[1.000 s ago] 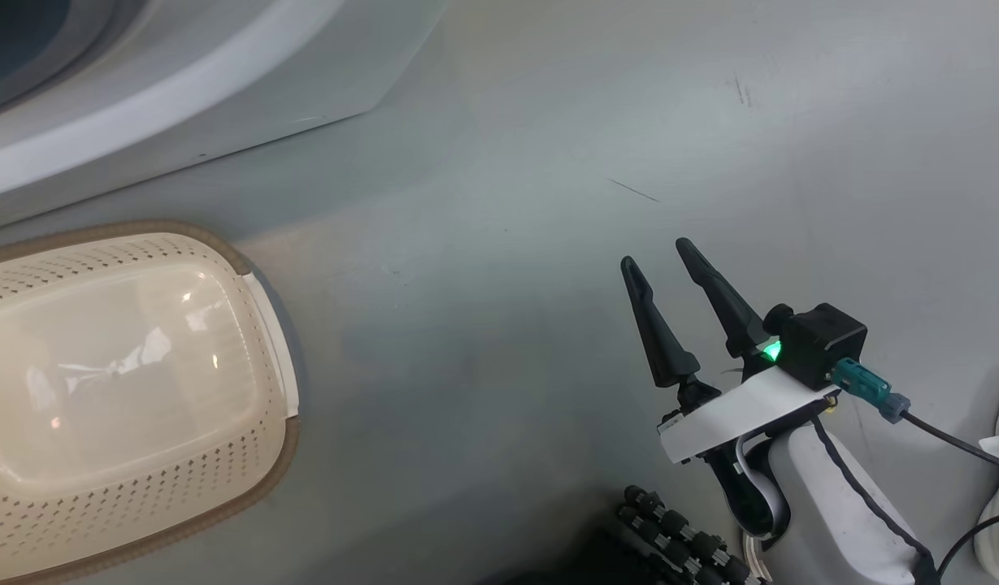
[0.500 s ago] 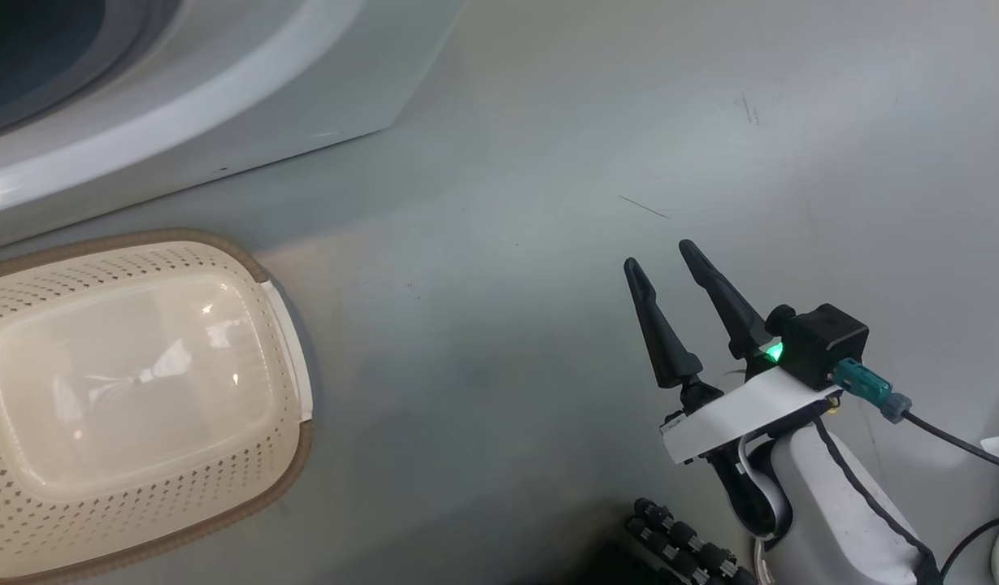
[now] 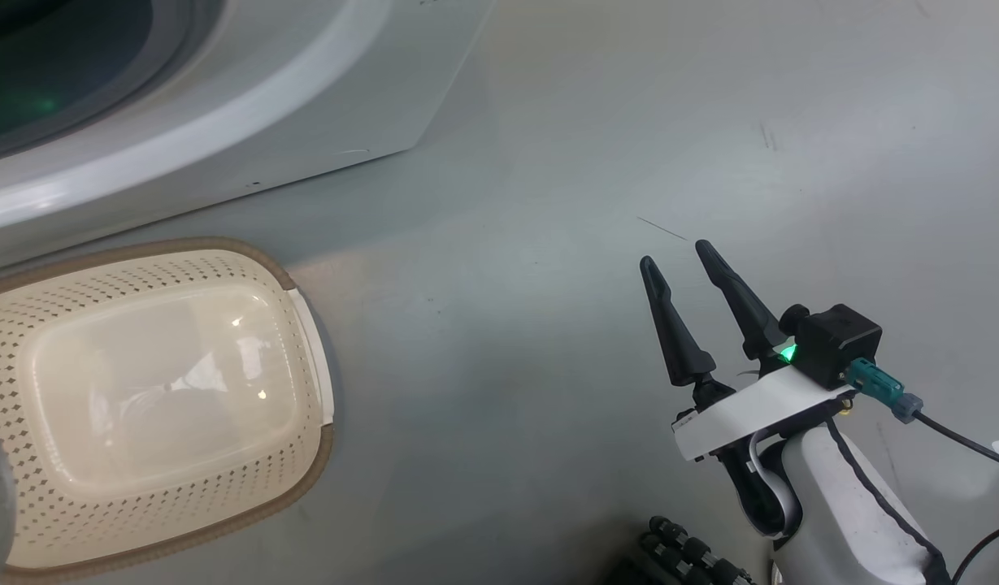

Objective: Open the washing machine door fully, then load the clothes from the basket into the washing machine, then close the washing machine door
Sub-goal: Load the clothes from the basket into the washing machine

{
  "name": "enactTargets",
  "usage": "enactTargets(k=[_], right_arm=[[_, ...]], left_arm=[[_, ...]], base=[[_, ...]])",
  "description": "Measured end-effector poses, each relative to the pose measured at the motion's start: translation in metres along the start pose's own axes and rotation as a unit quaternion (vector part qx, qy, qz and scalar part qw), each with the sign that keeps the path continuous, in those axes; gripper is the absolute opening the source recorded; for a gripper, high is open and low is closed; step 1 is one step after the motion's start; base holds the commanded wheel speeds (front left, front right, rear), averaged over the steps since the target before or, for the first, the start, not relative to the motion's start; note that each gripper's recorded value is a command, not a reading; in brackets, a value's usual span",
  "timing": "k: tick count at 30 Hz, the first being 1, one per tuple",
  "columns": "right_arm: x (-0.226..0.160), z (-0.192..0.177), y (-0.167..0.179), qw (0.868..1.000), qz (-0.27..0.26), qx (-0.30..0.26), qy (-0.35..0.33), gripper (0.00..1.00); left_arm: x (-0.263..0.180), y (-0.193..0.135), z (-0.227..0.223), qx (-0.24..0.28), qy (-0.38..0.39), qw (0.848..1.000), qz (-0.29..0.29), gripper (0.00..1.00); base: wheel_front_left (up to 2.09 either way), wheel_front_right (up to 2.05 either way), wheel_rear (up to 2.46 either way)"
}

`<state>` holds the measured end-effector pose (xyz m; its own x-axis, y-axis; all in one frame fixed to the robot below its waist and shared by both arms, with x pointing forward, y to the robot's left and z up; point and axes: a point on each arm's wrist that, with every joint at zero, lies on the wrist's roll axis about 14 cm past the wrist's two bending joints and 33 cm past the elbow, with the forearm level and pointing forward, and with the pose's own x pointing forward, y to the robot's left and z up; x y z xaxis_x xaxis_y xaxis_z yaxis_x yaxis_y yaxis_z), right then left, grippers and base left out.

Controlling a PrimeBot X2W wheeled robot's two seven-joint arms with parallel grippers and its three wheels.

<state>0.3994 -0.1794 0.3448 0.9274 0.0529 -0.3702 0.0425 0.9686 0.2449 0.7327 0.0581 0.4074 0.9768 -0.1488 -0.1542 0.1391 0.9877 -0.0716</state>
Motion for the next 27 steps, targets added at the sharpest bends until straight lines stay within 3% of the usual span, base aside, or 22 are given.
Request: enactTargets(k=[14, 27], right_arm=[[-0.001, 0.015, 0.013, 1.000, 0.019, 0.004, -0.024, 1.00], [-0.006, 0.042, 0.017, 0.998, 0.030, 0.000, -0.061, 1.00]], left_arm=[[-0.029, 0.005, -0.003, -0.016, 0.026, 0.999, 0.016, 1.00], [-0.073, -0.011, -0.011, -0.030, 0.054, 0.998, 0.008, 1.00]], base=[[0.00, 0.00, 0.00], [0.00, 0.00, 0.00]])
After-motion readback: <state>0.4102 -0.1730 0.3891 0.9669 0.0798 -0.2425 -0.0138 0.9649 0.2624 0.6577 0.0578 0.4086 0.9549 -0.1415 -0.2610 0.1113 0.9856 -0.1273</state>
